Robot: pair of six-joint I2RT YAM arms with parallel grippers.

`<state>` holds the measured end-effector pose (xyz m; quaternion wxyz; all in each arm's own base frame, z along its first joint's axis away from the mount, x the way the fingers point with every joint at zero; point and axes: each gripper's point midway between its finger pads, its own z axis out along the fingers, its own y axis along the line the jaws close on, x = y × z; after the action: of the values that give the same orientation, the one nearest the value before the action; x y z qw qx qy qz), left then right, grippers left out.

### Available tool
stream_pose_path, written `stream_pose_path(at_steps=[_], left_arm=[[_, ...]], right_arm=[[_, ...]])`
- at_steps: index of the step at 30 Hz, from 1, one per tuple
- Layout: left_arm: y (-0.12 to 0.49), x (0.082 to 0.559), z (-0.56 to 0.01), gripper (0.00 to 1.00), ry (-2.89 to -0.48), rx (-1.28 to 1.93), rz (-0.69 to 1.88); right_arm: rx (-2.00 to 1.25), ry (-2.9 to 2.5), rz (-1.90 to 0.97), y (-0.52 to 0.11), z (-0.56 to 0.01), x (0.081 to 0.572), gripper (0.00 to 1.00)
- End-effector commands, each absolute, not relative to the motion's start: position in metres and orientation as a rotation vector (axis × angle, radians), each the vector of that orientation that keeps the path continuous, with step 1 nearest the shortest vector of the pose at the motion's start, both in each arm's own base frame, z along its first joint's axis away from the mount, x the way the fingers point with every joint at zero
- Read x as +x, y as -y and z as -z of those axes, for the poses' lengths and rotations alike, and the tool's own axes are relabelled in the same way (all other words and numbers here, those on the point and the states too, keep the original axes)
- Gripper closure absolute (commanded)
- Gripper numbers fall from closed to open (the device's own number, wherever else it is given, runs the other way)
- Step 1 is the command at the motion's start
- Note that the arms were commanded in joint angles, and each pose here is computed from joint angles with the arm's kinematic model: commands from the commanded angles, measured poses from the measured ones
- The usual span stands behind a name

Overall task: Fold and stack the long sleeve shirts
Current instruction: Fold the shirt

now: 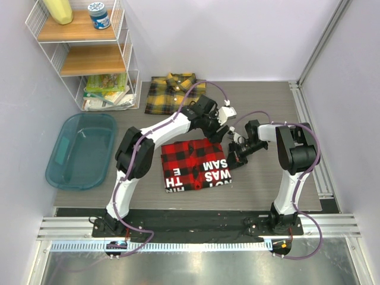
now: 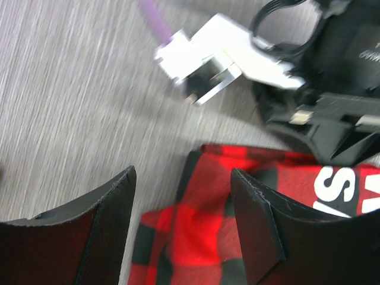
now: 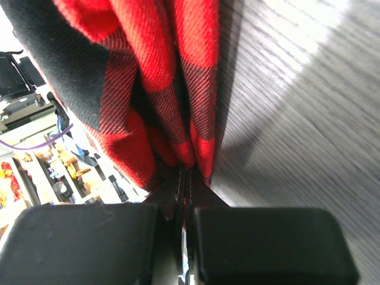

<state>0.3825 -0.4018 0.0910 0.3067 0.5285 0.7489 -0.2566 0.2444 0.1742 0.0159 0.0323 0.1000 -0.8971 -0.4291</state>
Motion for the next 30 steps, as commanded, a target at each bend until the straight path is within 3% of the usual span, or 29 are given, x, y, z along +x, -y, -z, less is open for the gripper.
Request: stream_pose_path(at_steps=[1, 10, 13, 14, 15, 17, 21, 27, 28, 29, 30], left_arm=[[0.412, 0.390, -0.105, 0.34, -1.887, 1.406, 0.580], [0.414, 0.396, -0.074, 0.39, -1.918, 1.463, 0.468], [0.411, 0.400, -0.071, 0.57, -1.923, 1.452, 0.435], [0.412, 0.406, -0.071, 0.71, -1.916, 1.430, 0.417], [0.413, 0.410, -0.073, 0.77, -1.909, 1.418, 0.399], [0.412, 0.421, -0.076, 0.88, -1.904, 1.379, 0.370], [0.415, 0.436, -0.083, 1.00, -1.899, 1.316, 0.380], [0.405, 0.449, -0.093, 0.99, -1.896, 1.276, 0.349], [0.400, 0.448, -0.100, 0.94, -1.914, 1.256, 0.366], [0.397, 0.444, -0.109, 0.77, -1.939, 1.225, 0.424], [0.386, 0.446, -0.118, 0.67, -1.961, 1.191, 0.495]], right_arm=[[0.311, 2.738, 1.336, -0.177, -0.018, 0.242, 0.99], [0.299, 2.720, 1.352, -0.178, -0.018, 0.238, 0.99], [0.297, 2.715, 1.355, -0.178, -0.017, 0.237, 0.99], [0.300, 2.717, 1.359, -0.178, -0.018, 0.238, 0.99], [0.295, 2.712, 1.358, -0.178, -0.017, 0.236, 0.99], [0.293, 2.707, 1.361, -0.178, -0.017, 0.235, 0.99], [0.286, 2.693, 1.349, -0.178, -0.013, 0.228, 0.99], [0.275, 2.696, 1.332, -0.177, -0.011, 0.229, 0.99], [0.272, 2.695, 1.318, -0.176, -0.010, 0.229, 0.99], [0.271, 2.689, 1.317, -0.176, -0.010, 0.228, 0.97], [0.281, 2.689, 1.311, -0.175, -0.011, 0.230, 0.86]])
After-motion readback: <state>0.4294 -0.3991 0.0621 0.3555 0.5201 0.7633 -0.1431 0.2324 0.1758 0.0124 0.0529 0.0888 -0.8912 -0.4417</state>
